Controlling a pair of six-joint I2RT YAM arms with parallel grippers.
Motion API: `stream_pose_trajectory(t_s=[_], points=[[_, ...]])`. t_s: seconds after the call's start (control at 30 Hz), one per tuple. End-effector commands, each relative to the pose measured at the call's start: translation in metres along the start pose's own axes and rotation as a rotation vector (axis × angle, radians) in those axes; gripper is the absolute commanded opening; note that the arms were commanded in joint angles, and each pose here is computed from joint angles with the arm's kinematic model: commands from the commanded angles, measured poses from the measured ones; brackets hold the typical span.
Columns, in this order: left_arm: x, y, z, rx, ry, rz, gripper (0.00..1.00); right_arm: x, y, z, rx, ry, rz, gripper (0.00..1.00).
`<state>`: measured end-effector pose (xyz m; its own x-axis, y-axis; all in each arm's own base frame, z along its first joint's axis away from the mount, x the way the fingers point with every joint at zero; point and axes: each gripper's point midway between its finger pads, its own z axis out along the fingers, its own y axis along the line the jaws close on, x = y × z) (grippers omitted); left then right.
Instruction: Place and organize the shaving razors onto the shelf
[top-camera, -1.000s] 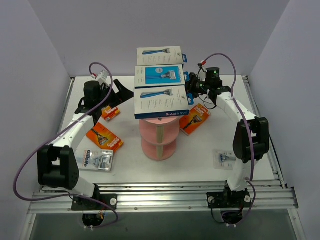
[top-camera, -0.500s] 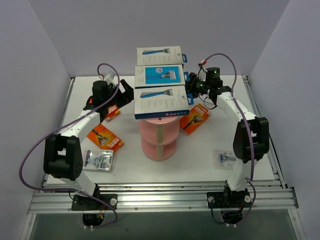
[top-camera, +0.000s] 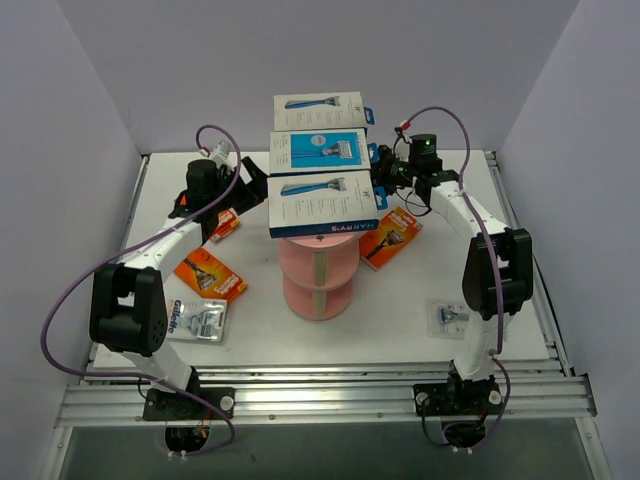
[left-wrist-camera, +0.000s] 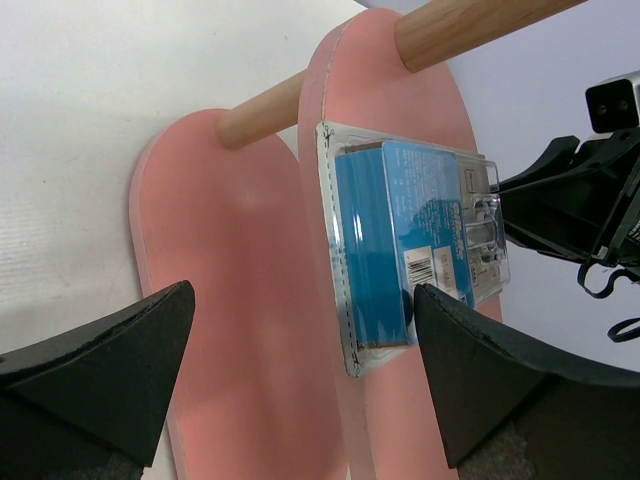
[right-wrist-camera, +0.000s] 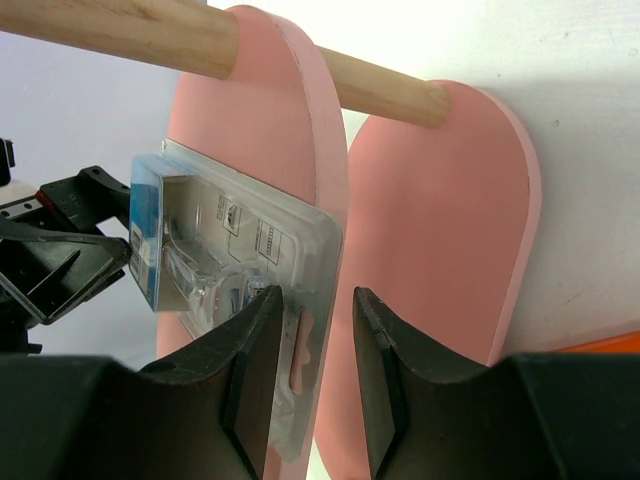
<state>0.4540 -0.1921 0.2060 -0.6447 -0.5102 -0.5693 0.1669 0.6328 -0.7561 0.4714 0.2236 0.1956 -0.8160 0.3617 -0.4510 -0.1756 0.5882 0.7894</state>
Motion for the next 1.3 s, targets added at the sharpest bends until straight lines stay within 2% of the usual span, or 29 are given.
stream_pose_trajectory(t_s=[0.0,0.77,0.83,1.27], points=[[-0.015,-0.012,0.006,0.034,-0.035,0.038,1.00,-0.016,0.014,0.000,-0.020,-0.029,-0.054,0.31],[-0.022,-0.006,0.023,0.022,-0.027,0.044,1.00,-0.029,0.010,0.018,-0.029,-0.024,-0.056,0.31],[-0.022,-0.005,0.025,0.021,-0.024,0.043,0.95,-0.030,0.010,0.019,-0.031,-0.023,-0.055,0.31],[-0.026,-0.005,0.032,0.023,-0.016,0.049,0.95,-0.034,0.006,0.023,-0.036,-0.024,-0.052,0.31]])
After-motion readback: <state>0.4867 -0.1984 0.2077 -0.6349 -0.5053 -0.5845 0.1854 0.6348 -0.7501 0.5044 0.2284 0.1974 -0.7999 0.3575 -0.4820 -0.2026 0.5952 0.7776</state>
